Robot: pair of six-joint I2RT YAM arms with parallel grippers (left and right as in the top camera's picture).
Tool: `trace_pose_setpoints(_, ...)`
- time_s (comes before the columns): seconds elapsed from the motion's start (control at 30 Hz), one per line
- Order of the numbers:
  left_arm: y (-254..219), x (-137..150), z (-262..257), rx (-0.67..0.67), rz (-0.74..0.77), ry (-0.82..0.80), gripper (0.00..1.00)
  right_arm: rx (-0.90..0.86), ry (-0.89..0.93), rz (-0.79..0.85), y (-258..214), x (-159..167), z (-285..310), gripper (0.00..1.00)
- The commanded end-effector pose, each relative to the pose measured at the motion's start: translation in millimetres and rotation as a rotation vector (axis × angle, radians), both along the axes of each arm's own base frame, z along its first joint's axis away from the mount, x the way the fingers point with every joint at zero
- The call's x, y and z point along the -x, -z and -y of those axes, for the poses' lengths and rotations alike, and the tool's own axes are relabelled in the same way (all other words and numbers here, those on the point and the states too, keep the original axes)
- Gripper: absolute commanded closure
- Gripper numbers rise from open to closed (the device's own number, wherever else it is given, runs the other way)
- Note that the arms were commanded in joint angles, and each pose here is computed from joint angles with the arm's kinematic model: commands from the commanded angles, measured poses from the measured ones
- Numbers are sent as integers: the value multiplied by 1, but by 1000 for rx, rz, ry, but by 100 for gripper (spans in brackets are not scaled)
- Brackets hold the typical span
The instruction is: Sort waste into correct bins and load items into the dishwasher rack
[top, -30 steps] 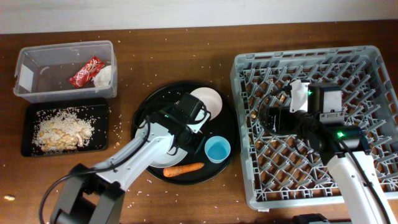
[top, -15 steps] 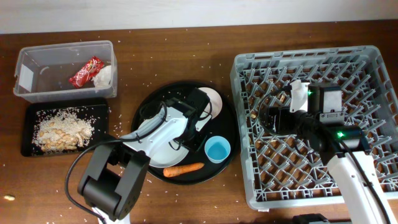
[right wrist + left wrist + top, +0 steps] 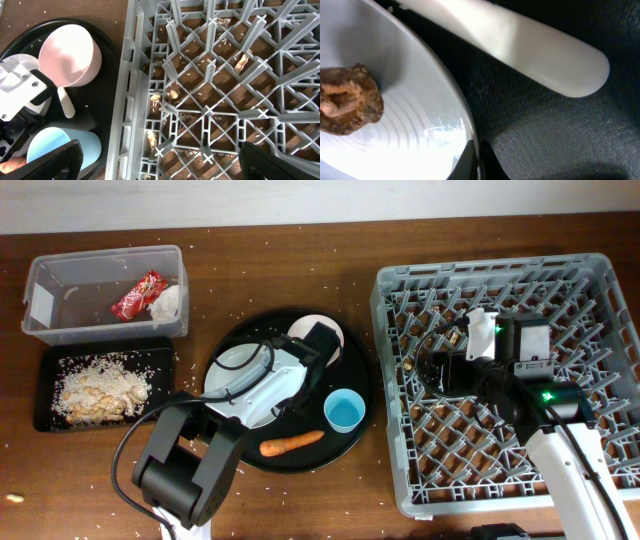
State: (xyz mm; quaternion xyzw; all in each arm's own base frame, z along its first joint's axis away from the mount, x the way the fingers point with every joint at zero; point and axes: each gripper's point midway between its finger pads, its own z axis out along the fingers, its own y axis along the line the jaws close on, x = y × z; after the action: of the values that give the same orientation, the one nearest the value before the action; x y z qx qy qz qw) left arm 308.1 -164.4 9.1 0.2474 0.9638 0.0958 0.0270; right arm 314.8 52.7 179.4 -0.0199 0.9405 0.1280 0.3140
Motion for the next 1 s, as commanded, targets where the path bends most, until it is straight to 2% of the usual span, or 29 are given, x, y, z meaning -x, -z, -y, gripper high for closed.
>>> trace_pose_setpoints(0.0,0,3,-4,-17,-29,-9,99,-5,8,13,-5,-2,1,1)
trace_pose_setpoints(0.17,-56,-27,13,18,29,-14,99,-5,8,13,-5,-2,1,1)
trace_pose_setpoints(0.3,-91,-47,6,36,67,-56,100,-5,8,13,-5,-2,1,1)
trace_pose_setpoints(0.43,-113,-63,-31,49,84,-205,99,-5,8,13,-5,-2,1,2)
trace_pose_setpoints(0.67,-159,-72,-116,158,155,-460,99,1,12,14,-5,-2,2,1)
trace_pose_setpoints(0.8,-160,-70,-145,364,73,-484,100,1,12,14,-5,-2,2,1)
trace_pose_setpoints(0.97,-172,-74,-168,611,77,-464,99,0,12,14,-5,-2,2,2)
